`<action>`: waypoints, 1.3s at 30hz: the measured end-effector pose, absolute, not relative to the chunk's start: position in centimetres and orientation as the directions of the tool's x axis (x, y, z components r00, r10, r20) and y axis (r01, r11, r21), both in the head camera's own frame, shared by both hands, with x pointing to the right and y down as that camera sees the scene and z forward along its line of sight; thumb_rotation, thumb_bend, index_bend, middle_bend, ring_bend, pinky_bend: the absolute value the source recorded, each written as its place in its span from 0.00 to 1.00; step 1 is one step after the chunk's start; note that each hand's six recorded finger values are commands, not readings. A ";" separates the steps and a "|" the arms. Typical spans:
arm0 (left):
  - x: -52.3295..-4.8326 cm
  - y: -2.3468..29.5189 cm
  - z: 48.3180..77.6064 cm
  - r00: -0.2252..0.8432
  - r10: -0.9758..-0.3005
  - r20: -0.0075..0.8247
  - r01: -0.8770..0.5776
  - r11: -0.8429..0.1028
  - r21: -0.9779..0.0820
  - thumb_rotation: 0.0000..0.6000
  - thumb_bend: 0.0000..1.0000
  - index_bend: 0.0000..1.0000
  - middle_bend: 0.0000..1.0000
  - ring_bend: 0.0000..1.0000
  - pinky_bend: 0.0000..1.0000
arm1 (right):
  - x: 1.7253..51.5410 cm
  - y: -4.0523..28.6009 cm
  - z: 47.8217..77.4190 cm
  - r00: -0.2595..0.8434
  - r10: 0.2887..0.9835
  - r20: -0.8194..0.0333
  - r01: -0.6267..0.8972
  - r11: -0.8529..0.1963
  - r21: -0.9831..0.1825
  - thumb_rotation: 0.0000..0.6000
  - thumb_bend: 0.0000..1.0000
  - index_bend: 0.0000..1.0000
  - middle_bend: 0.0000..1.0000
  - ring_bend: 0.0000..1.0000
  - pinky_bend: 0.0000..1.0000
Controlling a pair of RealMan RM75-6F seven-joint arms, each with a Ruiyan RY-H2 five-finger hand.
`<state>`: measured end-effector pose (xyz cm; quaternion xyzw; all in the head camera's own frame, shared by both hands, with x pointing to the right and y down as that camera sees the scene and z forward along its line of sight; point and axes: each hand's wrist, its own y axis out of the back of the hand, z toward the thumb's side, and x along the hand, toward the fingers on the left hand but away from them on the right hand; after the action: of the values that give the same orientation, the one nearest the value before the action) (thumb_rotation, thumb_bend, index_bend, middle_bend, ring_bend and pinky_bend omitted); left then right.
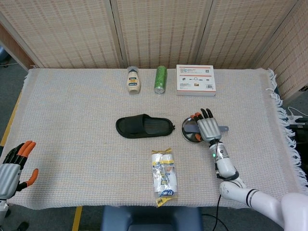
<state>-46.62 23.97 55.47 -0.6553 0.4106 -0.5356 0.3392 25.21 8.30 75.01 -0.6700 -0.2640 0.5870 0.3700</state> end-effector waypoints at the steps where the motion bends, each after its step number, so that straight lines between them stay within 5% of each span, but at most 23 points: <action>1: -46.6 24.0 55.5 0.088 -0.901 0.426 -0.177 -0.435 -0.883 1.00 0.46 0.00 0.00 0.00 0.10 | 25.2 8.3 75.2 0.169 0.788 -0.592 -0.082 -0.587 -0.805 1.00 0.18 0.26 0.19 0.02 0.03; 22: -46.6 23.8 55.4 0.102 -0.904 0.414 -0.179 -0.426 -0.887 1.00 0.46 0.00 0.00 0.00 0.10 | 24.9 8.7 76.9 0.149 0.804 -0.576 -0.085 -0.570 -0.817 1.00 0.18 0.40 0.29 0.10 0.21; 39: -46.2 23.8 55.2 0.126 -0.912 0.389 -0.182 -0.407 -0.895 1.00 0.46 0.00 0.00 0.00 0.10 | 24.3 8.9 77.1 0.165 0.824 -0.543 -0.107 -0.532 -0.840 1.00 0.20 0.68 0.47 0.33 0.56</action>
<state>-46.25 23.76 55.22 -0.6616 0.4137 -0.5157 0.3539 24.29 8.86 77.08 -0.6513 -0.2751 0.5848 0.3977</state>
